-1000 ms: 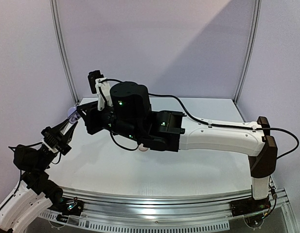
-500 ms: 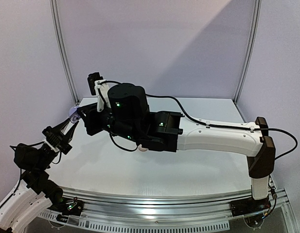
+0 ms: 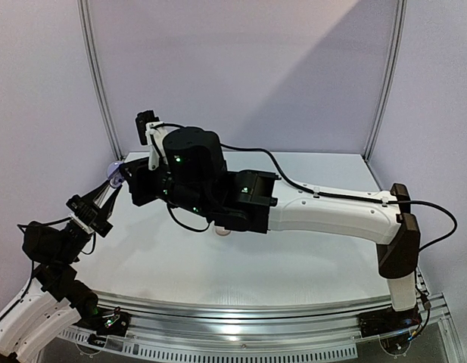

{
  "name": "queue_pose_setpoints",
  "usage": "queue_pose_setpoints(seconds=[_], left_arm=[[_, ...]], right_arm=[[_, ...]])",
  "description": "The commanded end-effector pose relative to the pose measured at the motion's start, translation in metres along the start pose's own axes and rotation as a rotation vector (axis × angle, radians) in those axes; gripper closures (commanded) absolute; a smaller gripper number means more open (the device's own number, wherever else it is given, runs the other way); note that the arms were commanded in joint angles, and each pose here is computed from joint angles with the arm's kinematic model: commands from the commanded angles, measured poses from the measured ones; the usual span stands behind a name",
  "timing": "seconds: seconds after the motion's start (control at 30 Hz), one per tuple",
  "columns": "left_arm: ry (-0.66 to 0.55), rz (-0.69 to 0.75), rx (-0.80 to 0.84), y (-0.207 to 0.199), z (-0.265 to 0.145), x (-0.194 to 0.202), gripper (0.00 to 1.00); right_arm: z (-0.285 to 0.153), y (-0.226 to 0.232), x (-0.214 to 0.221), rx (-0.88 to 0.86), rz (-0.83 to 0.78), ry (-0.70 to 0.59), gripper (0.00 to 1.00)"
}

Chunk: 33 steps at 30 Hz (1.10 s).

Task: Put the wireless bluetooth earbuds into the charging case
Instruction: Insert the right earbud into the right side groove of the charging case.

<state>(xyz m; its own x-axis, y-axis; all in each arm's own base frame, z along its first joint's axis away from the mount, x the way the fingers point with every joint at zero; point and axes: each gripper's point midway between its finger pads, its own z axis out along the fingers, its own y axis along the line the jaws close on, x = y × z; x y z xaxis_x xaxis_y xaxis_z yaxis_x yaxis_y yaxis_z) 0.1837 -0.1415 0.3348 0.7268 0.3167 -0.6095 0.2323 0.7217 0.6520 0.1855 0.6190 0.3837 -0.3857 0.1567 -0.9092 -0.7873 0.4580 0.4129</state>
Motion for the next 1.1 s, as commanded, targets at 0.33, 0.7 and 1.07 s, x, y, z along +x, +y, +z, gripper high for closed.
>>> queue_pose_setpoints(seconds=[0.33,0.7,1.07], left_arm=[[-0.083,-0.03,0.012,0.004,0.004,-0.025,1.0],[-0.033,-0.218,0.035,0.005,0.007,-0.022,1.0],[0.073,-0.483,0.044,0.004,0.007,-0.011,1.0]], right_arm=[[0.014,-0.005,0.029,0.003,-0.012,0.052,0.83],[0.013,-0.007,0.027,0.014,-0.02,0.049,0.72],[-0.009,-0.024,0.006,0.114,-0.085,0.023,0.58]])
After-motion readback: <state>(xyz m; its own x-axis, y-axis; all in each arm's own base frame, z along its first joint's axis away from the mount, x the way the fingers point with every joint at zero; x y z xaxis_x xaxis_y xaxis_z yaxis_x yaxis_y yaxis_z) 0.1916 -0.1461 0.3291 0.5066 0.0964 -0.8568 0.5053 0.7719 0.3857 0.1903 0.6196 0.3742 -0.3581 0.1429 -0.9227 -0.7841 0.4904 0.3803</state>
